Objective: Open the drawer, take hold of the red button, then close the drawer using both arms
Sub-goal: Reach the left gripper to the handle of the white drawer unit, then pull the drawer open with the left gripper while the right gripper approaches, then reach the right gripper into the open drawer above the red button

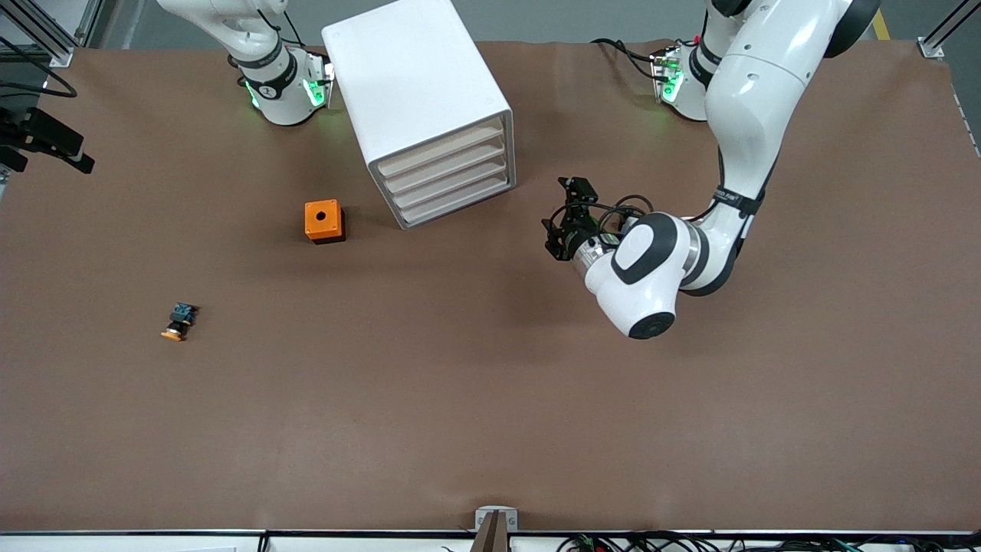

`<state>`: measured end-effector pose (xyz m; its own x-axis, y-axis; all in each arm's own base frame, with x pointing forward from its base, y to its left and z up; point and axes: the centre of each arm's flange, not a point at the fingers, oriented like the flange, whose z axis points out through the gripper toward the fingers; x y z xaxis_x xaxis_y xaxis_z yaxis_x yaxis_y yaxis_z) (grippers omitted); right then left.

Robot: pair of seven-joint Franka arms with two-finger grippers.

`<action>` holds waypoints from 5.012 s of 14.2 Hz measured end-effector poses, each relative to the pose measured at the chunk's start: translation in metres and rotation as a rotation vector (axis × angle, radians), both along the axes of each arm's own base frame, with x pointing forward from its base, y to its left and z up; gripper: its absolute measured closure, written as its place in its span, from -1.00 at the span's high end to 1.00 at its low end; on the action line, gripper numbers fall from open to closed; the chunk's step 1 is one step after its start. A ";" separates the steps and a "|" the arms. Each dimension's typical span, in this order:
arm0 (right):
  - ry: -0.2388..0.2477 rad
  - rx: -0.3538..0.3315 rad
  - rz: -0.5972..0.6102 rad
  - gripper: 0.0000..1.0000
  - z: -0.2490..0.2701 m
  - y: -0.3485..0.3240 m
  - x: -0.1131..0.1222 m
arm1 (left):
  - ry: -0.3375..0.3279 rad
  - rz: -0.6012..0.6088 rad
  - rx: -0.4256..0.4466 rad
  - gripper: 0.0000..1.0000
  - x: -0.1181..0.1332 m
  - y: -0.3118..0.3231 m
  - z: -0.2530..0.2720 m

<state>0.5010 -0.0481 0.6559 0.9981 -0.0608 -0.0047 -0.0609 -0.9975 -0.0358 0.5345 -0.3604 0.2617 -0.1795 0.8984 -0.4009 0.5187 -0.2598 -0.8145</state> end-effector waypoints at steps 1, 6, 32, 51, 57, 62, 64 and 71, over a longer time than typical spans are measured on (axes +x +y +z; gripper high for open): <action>0.000 0.000 0.000 1.00 0.000 0.000 0.000 | 0.028 0.025 0.010 1.00 0.000 -0.002 -0.004; 0.000 0.000 -0.001 1.00 0.000 0.000 0.000 | 0.187 0.132 0.098 1.00 -0.005 -0.014 -0.033; 0.070 0.004 -0.036 1.00 -0.031 -0.020 0.016 | 0.396 0.042 0.173 -0.38 -0.123 -0.148 -0.087; 0.142 -0.036 -0.033 1.00 -0.089 -0.002 0.075 | 0.403 0.213 0.194 -0.82 -0.049 -0.084 -0.089; 0.150 -0.036 -0.261 1.00 -0.090 0.149 0.070 | 0.358 0.337 0.166 -0.78 -0.001 -0.044 -0.084; 0.135 0.008 -0.376 1.00 -0.099 0.245 0.060 | 0.323 0.383 0.149 -0.73 0.017 -0.032 -0.081; 0.130 0.005 -0.409 1.00 -0.105 0.285 0.048 | 0.319 0.385 0.147 -0.70 0.017 -0.032 -0.081; 0.128 -0.019 -0.468 1.00 -0.141 0.404 -0.004 | 0.260 0.403 0.112 0.44 0.025 -0.027 -0.084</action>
